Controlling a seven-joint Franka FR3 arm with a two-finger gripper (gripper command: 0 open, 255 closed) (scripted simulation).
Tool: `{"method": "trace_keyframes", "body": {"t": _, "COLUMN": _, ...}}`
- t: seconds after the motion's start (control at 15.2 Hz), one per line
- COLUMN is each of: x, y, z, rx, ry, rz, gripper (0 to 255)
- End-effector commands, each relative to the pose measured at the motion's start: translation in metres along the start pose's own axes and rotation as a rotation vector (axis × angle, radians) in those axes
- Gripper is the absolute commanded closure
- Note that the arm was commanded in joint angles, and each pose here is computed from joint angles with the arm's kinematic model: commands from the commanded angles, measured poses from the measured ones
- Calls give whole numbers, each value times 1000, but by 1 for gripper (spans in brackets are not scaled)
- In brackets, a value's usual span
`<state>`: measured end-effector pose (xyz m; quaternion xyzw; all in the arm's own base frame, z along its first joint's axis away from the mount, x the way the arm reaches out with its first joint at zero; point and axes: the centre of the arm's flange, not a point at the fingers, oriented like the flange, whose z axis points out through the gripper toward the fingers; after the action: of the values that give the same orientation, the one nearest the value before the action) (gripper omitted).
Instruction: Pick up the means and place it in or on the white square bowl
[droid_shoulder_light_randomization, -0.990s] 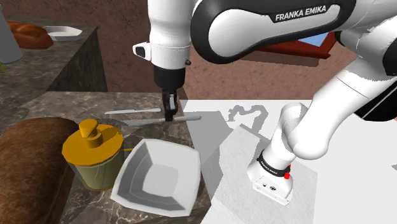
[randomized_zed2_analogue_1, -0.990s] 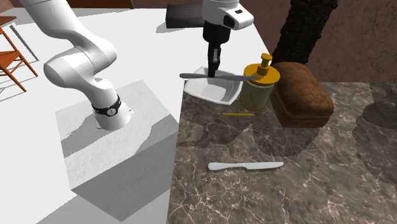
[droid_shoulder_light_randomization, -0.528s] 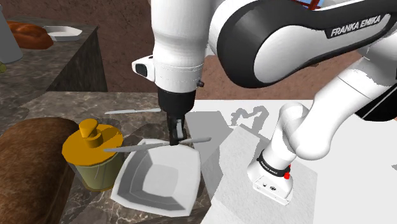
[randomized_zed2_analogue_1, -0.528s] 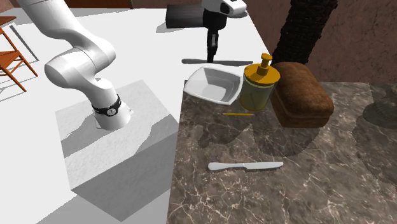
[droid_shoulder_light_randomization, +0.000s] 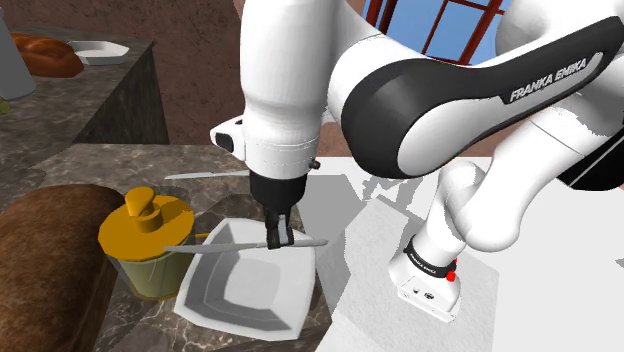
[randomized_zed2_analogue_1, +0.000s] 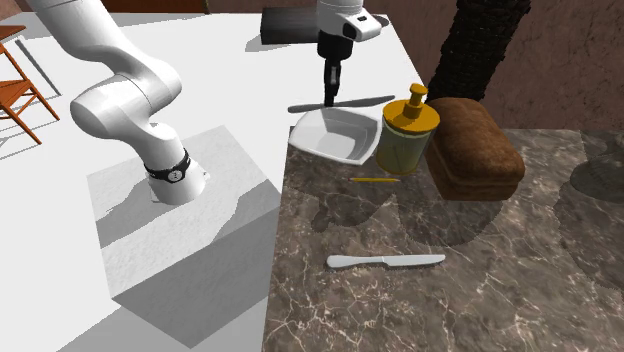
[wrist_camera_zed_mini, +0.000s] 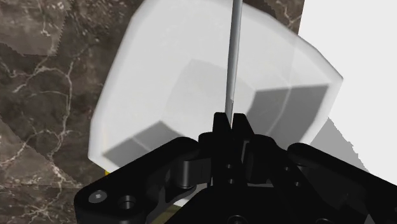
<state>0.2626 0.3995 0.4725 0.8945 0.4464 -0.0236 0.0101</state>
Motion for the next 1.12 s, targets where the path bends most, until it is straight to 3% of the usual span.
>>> {"method": "trace_keyframes", "body": {"t": 0.0, "x": 1, "y": 0, "z": 10, "rx": 0, "ry": -1, "rz": 0, "gripper": 255}}
{"method": "trace_keyframes", "body": {"t": 0.59, "x": 3, "y": 0, "z": 56, "rx": 0, "ry": -1, "rz": 0, "gripper": 255}}
{"method": "trace_keyframes", "body": {"t": 1.06, "x": 3, "y": 0, "z": 56, "rx": 0, "ry": -1, "rz": 0, "gripper": 255}}
